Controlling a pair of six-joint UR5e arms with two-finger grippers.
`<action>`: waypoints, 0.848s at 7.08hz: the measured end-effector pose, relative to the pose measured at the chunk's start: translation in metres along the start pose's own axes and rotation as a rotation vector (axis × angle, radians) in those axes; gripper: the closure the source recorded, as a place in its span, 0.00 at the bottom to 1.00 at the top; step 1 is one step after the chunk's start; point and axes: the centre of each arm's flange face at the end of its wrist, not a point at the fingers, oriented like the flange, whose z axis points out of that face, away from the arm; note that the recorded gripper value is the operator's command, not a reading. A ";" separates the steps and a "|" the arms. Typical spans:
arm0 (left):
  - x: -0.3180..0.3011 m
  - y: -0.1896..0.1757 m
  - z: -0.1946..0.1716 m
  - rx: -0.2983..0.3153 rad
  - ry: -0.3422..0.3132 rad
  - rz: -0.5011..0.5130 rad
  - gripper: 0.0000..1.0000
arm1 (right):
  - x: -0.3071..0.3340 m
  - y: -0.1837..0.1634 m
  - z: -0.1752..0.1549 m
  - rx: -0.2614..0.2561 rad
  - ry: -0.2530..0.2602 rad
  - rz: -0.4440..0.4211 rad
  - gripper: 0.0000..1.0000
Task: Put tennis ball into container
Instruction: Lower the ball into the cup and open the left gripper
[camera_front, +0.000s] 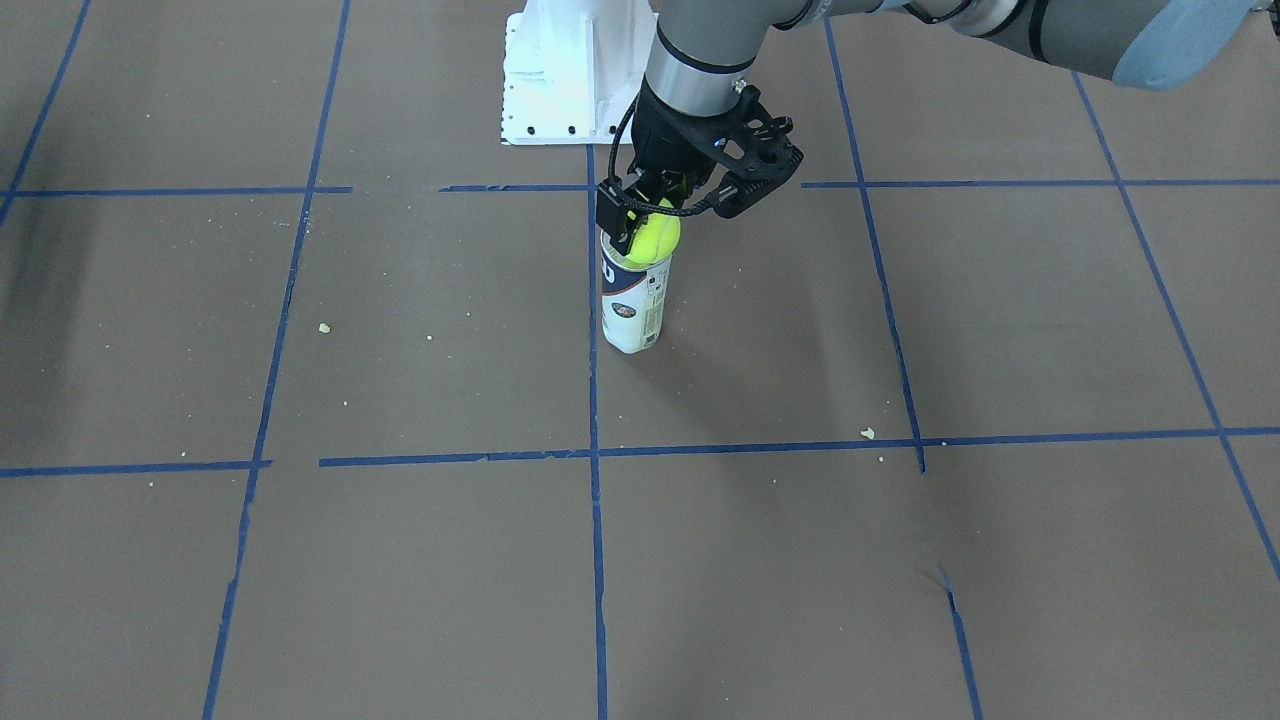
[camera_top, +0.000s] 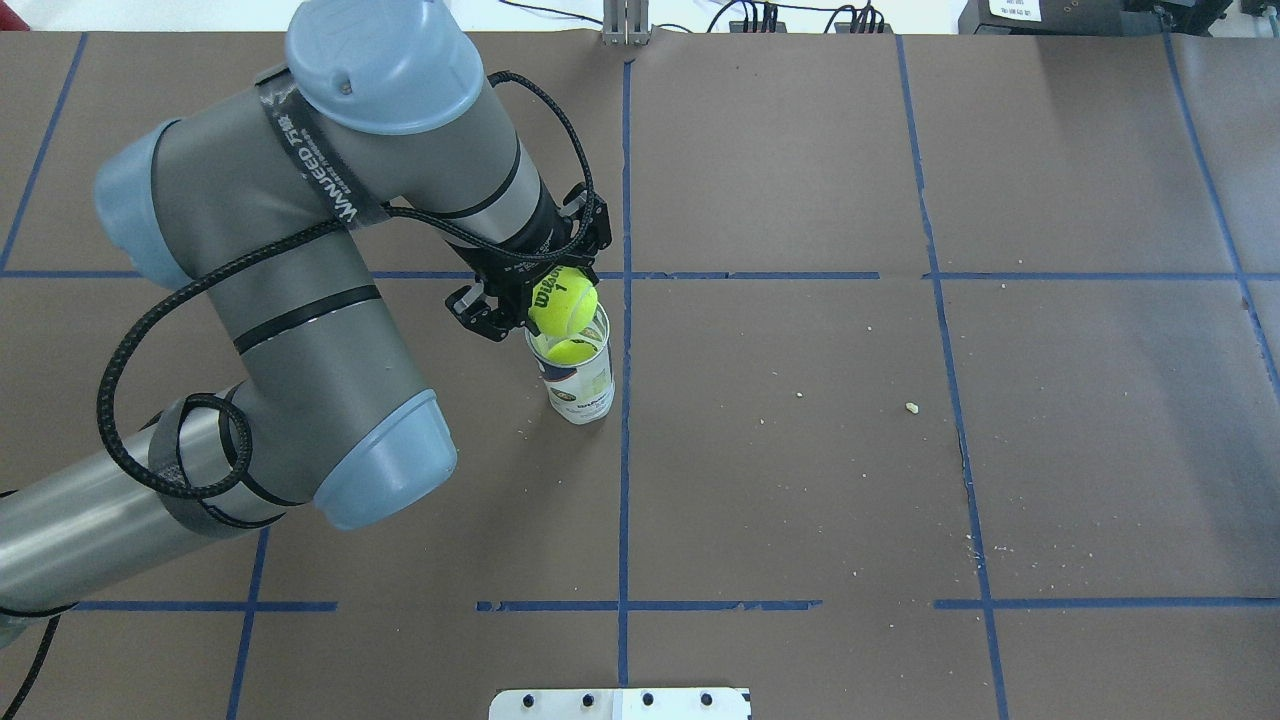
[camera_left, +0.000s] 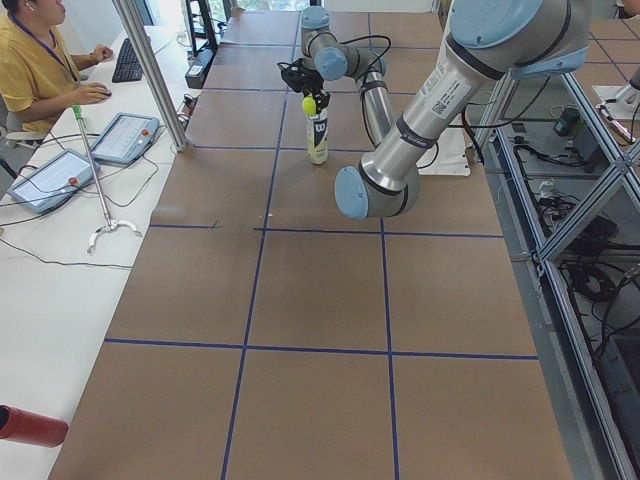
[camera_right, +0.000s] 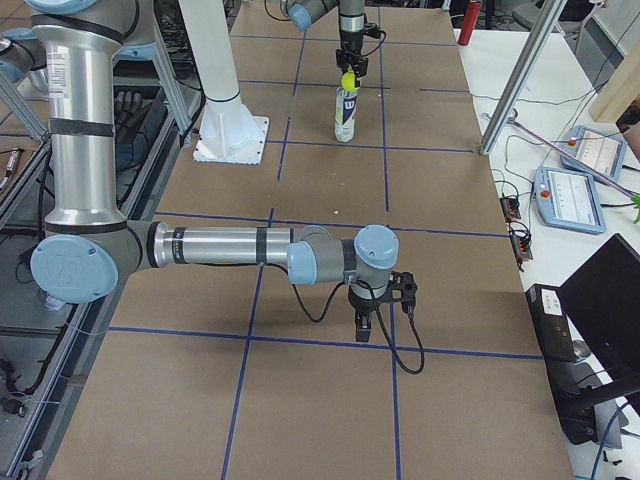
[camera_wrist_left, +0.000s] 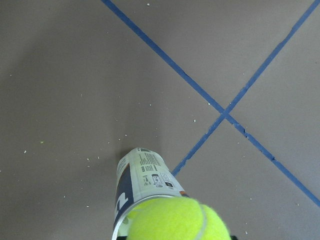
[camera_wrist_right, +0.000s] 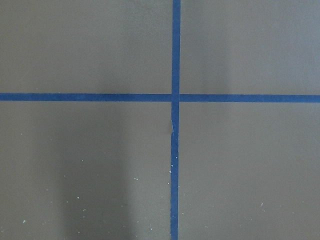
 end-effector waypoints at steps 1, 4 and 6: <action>0.000 0.000 0.003 -0.001 -0.004 0.000 0.60 | 0.000 0.000 0.000 0.000 0.000 0.000 0.00; -0.003 0.001 0.008 -0.006 -0.014 0.001 0.42 | 0.000 0.000 0.000 0.000 0.000 0.000 0.00; -0.004 0.001 0.009 -0.006 -0.017 -0.001 0.18 | 0.000 0.000 0.000 0.000 0.000 0.000 0.00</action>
